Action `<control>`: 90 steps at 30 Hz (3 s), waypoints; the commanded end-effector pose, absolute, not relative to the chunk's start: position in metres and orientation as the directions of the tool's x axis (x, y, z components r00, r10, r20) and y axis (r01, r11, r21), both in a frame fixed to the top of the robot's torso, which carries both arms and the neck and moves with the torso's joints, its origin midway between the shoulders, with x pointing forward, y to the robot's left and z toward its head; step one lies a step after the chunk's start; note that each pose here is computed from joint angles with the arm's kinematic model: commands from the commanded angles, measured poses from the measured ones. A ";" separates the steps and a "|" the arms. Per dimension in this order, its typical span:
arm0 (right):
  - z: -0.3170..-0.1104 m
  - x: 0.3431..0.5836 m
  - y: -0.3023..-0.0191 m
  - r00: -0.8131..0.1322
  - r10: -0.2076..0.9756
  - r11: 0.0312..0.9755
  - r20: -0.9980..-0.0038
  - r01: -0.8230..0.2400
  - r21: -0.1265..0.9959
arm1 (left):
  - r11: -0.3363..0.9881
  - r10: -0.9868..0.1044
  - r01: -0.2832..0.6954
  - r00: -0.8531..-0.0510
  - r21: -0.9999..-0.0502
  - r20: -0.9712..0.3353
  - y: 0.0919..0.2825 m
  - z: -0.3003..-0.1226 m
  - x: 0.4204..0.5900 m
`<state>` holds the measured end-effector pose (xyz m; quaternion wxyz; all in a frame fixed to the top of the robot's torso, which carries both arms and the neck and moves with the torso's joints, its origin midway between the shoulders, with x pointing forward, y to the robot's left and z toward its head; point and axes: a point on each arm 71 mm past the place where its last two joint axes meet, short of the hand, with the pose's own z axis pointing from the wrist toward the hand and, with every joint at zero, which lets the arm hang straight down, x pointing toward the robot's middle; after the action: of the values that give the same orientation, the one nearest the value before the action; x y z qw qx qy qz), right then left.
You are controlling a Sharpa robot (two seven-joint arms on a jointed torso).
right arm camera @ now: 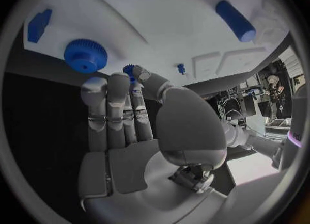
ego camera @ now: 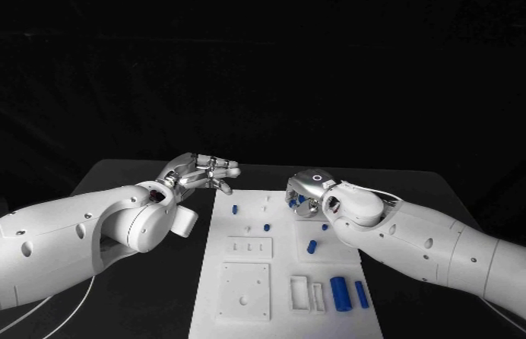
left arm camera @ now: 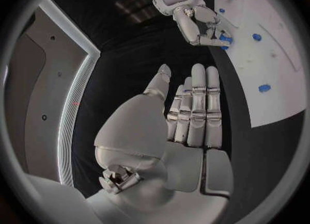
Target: Assemble the parts on the task board
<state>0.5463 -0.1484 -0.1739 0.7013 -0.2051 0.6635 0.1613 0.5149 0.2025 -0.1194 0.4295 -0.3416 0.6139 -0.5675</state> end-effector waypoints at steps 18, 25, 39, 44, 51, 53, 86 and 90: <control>-0.165 0.549 -0.116 0.172 0.031 0.879 -0.985 -0.474 -0.055 | 0.117 -0.895 0.074 -0.424 -0.990 -0.138 0.196 -0.118 0.515; -0.166 0.552 -0.109 0.179 0.041 0.880 -0.983 -0.473 -0.049 | 0.118 -0.894 0.074 -0.426 -0.990 -0.138 0.195 -0.118 0.515; -0.169 0.556 -0.100 0.178 0.045 0.879 -0.983 -0.475 -0.046 | 0.118 -0.889 0.077 -0.437 -0.990 -0.140 0.191 -0.116 0.514; -0.170 0.558 -0.098 0.178 0.044 0.879 -0.983 -0.475 -0.046 | 0.118 -0.887 0.080 -0.439 -0.990 -0.141 0.190 -0.115 0.514; -0.170 0.558 -0.094 0.176 0.046 0.876 -0.983 -0.481 -0.045 | 0.118 -0.886 0.082 -0.441 -0.990 -0.143 0.188 -0.115 0.515; -0.170 0.558 -0.093 0.175 0.046 0.875 -0.983 -0.481 -0.045 | 0.118 -0.886 0.082 -0.441 -0.990 -0.143 0.188 -0.115 0.515; -0.179 0.566 -0.090 0.125 0.020 0.878 -0.992 -0.476 -0.042 | 0.117 -0.882 0.087 -0.449 -0.989 -0.144 0.183 -0.112 0.515; -0.180 0.567 -0.092 0.116 0.030 0.883 -0.993 -0.469 -0.028 | 0.117 -0.883 0.087 -0.448 -0.989 -0.144 0.184 -0.112 0.516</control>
<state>0.5670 -0.0912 -0.1741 0.7408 -0.1686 0.6270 0.1722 0.5158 0.1859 -0.1145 0.4199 -0.3269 0.6200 -0.5765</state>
